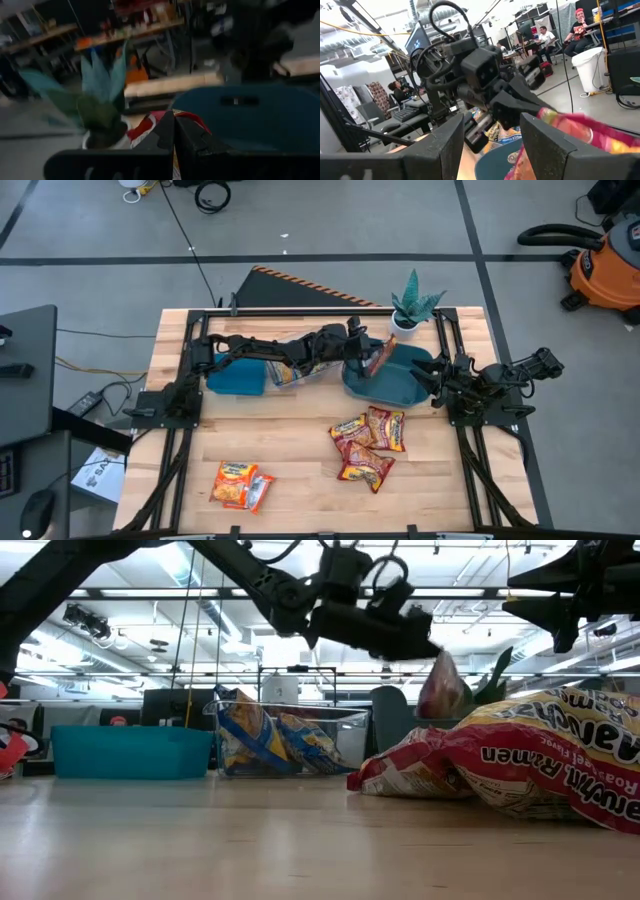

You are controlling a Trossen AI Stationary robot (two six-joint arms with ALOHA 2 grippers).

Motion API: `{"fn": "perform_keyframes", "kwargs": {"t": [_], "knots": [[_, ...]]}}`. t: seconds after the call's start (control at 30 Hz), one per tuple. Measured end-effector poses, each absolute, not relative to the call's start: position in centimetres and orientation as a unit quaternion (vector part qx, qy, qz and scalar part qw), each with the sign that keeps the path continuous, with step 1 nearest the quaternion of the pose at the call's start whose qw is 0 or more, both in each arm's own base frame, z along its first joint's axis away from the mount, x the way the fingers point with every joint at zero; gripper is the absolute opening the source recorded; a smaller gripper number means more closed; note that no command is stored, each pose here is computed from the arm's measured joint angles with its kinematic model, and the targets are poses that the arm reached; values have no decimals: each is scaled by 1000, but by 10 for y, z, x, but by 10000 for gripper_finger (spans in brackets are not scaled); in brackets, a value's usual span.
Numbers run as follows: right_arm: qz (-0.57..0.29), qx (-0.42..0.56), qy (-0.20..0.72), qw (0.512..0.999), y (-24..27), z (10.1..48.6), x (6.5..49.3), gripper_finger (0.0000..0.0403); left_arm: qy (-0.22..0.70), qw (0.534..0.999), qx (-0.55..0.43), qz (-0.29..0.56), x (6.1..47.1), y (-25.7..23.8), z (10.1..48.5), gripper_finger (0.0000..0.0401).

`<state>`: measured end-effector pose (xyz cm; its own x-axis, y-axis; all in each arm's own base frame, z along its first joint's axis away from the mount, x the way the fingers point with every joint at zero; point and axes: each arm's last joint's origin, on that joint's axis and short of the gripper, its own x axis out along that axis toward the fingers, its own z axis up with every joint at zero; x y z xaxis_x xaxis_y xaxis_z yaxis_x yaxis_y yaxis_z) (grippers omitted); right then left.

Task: Sort Maruchan noodles
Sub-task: Put the red noodle pack into the green bin

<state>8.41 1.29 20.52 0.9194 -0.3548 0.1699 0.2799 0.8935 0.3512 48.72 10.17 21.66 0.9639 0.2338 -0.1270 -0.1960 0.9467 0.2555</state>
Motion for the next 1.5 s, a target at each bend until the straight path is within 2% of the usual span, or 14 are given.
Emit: {"fn": "perform_keyframes", "kwargs": {"t": [0.27, 0.4, 0.67, 0.9, 1.17, 1.5], "knots": [[-164, 162, -116, 966, 13, 205, 84, 199, 235, 960, 118, 102, 477, 108, 187, 7], [-164, 162, -115, 966, 13, 205, 84, 199, 276, 941, 155, 122, 472, 109, 186, 7], [-164, 162, -116, 966, 13, 205, 84, 199, 291, 923, 194, 163, 472, 96, 199, 7], [-164, 163, -117, 966, 13, 206, 84, 199, 283, 926, 196, 156, 471, 82, 218, 7], [-163, 164, -119, 966, 13, 206, 84, 199, 262, 957, 108, 67, 468, 76, 229, 7], [-163, 165, -120, 965, 13, 206, 84, 199, 335, 935, 81, 86, 458, 74, 221, 7]]}}
